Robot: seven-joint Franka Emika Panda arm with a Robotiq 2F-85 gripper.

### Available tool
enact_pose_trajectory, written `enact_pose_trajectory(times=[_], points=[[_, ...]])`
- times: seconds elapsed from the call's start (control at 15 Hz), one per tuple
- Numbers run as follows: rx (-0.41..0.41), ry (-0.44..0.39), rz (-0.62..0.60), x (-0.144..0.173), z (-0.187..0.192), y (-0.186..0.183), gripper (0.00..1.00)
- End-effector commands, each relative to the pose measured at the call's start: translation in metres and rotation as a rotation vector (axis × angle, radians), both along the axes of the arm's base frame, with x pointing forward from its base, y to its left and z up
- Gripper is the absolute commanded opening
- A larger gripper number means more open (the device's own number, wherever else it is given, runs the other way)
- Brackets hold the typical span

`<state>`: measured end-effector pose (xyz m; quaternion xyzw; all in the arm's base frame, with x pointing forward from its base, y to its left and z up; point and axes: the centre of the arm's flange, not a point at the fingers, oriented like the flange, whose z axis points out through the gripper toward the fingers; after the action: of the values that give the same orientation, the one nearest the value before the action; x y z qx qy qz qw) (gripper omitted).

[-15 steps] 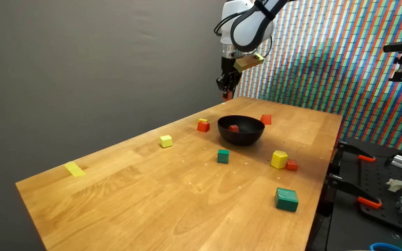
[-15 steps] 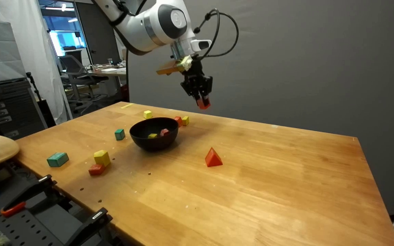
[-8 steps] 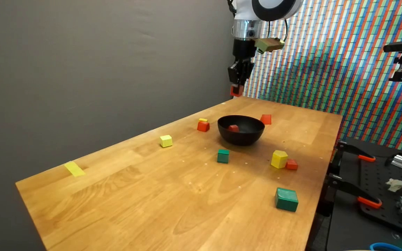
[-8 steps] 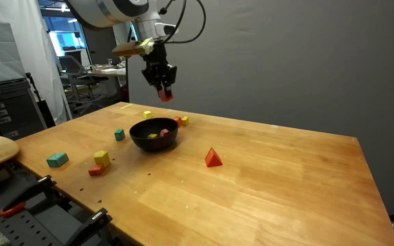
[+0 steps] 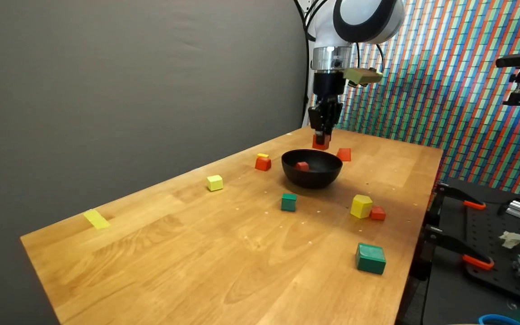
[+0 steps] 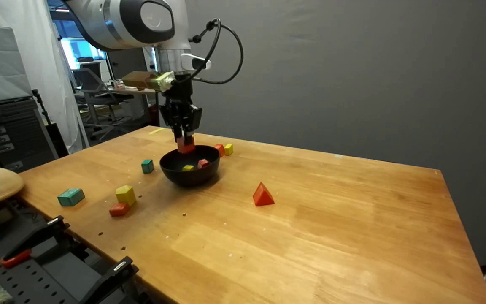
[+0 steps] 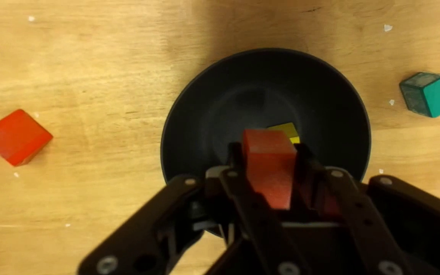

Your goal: Put all the blocks on the table in the black bowl

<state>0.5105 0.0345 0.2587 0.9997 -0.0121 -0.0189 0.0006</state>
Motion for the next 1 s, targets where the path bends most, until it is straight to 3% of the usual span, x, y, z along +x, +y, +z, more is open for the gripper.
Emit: enact_pose_trajectory(times=[0.0, 0.27, 0.53, 0.73, 0.93], points=[[0.01, -0.028, -0.038, 0.002, -0.006, -0.006, 0.7], [-0.032, -0.027, -0.166, -0.009, 0.011, -0.047, 1.0], [-0.095, -0.02, -0.403, -0.027, 0.007, -0.122, 1.0], [-0.067, 0.0, -0.582, -0.037, -0.015, -0.174, 1.0], [-0.021, -0.001, -0.719, -0.033, -0.04, -0.197, 1.0]])
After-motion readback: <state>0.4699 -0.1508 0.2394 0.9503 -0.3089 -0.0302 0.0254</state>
